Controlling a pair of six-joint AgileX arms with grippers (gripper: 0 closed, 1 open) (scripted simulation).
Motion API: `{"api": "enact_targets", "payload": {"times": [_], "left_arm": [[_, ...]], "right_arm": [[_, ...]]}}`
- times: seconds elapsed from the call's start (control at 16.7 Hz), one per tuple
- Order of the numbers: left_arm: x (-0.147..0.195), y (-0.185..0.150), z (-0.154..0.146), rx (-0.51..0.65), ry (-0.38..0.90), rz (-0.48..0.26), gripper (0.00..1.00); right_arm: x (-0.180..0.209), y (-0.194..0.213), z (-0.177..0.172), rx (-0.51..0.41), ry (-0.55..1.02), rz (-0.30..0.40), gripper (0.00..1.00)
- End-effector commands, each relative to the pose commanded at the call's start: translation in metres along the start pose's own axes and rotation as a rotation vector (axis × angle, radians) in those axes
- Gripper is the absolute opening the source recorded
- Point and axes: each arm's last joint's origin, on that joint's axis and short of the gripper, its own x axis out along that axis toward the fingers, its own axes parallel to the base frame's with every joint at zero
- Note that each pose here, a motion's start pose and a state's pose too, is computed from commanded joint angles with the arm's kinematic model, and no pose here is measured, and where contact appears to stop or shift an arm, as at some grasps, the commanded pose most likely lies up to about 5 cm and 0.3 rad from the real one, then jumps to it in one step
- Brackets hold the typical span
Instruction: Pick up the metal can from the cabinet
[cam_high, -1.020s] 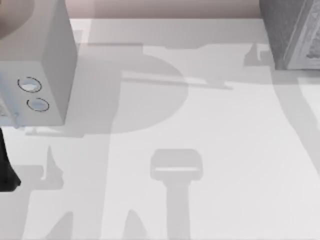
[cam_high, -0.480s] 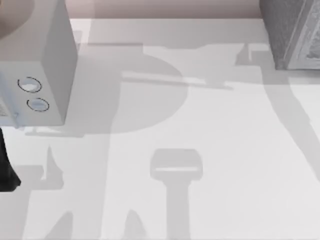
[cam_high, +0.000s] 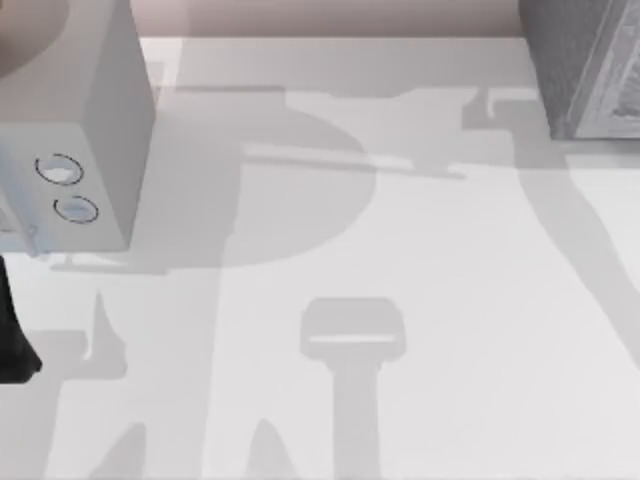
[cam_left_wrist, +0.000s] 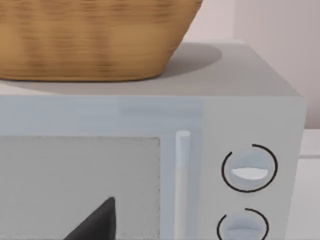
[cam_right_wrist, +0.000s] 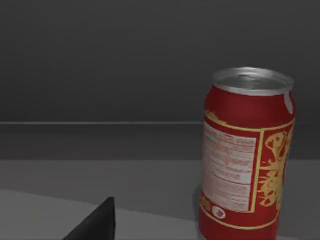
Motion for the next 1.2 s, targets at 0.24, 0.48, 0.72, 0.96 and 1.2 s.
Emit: {"api": "enact_targets", "payload": {"times": [0.24, 0.48, 0.72, 0.96, 1.2], "left_arm": [[0.000, 0.000, 0.000, 0.000, 0.000, 0.000, 1.00], [0.000, 0.000, 0.000, 0.000, 0.000, 0.000, 1.00], [0.000, 0.000, 0.000, 0.000, 0.000, 0.000, 1.00], [0.000, 0.000, 0.000, 0.000, 0.000, 0.000, 1.00], [0.000, 0.000, 0.000, 0.000, 0.000, 0.000, 1.00]], "right_arm": [[0.031, 0.002, 0.000, -0.001, 0.002, 0.001, 1.00], [0.056, 0.001, -0.002, -0.001, 0.002, 0.001, 1.00], [0.056, 0.001, -0.002, -0.001, 0.002, 0.001, 0.92], [0.056, 0.001, -0.002, -0.001, 0.002, 0.001, 0.62], [0.056, 0.001, -0.002, -0.001, 0.002, 0.001, 0.32]]}}
